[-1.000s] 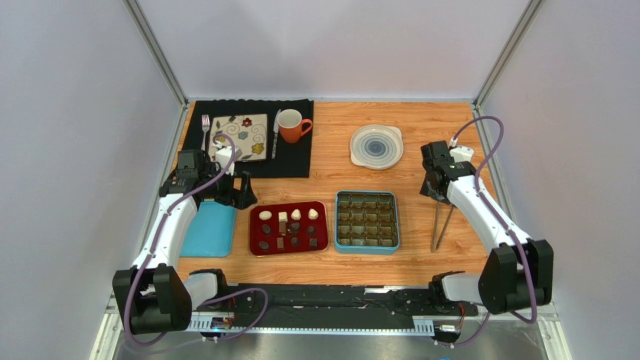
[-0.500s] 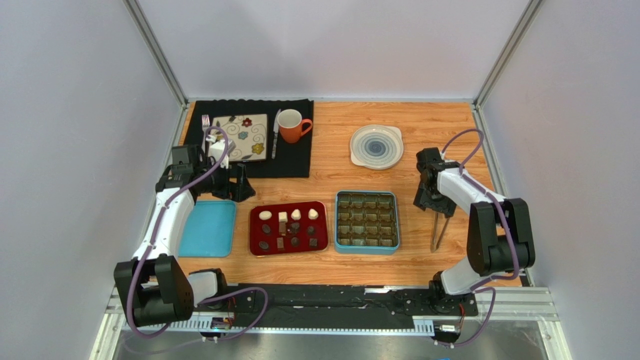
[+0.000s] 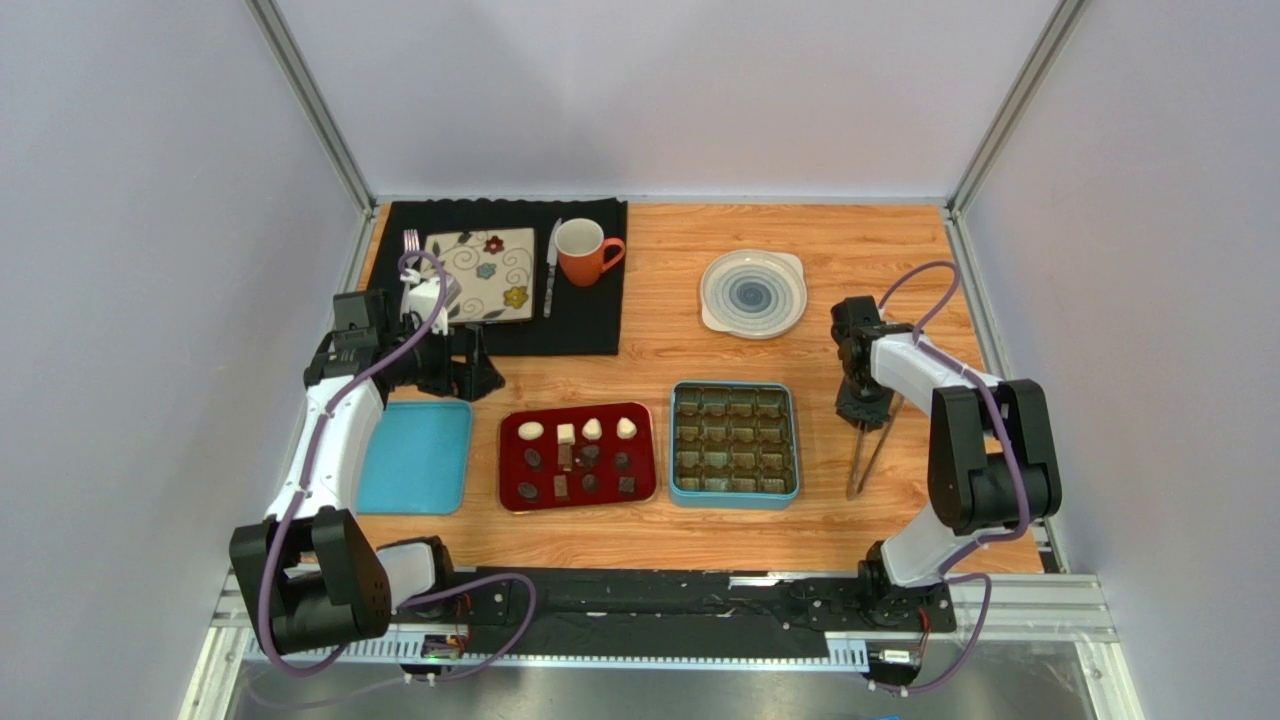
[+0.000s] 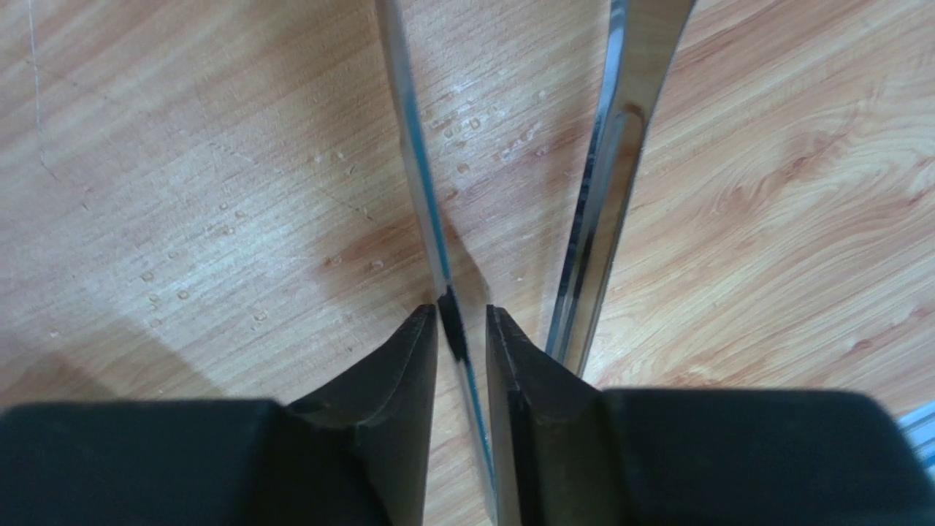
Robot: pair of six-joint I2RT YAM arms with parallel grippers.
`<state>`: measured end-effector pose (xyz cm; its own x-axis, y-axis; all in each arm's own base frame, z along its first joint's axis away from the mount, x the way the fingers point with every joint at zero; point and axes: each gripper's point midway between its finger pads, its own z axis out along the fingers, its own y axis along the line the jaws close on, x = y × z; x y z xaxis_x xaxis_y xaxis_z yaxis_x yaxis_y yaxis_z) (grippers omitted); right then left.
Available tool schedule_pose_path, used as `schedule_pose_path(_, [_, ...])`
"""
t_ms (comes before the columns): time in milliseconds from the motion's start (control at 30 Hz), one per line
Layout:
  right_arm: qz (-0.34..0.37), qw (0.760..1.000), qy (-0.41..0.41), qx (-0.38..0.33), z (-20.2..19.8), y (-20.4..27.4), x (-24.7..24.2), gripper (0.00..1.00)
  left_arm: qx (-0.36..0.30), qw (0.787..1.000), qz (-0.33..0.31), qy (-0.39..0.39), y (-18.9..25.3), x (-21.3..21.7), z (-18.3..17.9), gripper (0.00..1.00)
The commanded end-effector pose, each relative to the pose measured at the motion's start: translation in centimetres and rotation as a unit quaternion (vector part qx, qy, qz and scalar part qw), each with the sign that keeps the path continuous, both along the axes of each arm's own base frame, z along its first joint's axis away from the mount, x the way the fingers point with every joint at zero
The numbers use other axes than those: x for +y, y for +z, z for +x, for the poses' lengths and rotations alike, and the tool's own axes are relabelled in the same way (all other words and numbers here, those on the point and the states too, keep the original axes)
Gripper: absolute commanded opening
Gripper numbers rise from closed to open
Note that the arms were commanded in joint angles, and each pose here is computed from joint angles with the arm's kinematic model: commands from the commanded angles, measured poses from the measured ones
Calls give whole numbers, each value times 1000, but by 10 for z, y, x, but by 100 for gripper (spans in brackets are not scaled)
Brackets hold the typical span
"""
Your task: Pack the chocolate
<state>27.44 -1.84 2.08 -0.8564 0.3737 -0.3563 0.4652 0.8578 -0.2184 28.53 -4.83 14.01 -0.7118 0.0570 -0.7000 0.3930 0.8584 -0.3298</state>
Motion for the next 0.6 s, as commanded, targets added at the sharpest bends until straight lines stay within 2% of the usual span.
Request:
schedule_pose_path(0, [12, 1000, -2, -13, 8, -3, 4, 20, -29, 1000, -6, 2, 18, 0, 6, 99])
schedule_pose_path(167, [26, 999, 2, -35, 10, 10, 8, 0, -27, 1000, -2, 2, 23, 1, 0, 99])
schedule_pose_path(267, [39, 996, 18, -83, 20, 43, 16, 0, -30, 1000, -6, -6, 31, -2, -3, 99])
schedule_pose_path(367, [53, 982, 70, -167, 32, 104, 35, 0, -34, 999, -20, -20, 40, -8, -7, 99])
schedule_pose_path(433, [66, 962, 135, -228, 32, 149, 59, 0, -34, 998, -39, -46, 47, -17, -13, 99])
schedule_pose_path(500, [92, 932, 211, -279, 33, 193, 92, 0, -49, 993, -68, -82, 62, -30, -19, 99])
schedule_pose_path(567, [146, 880, 311, -329, 22, 238, 132, 0, -63, 988, -82, -111, 70, -38, -28, 99])
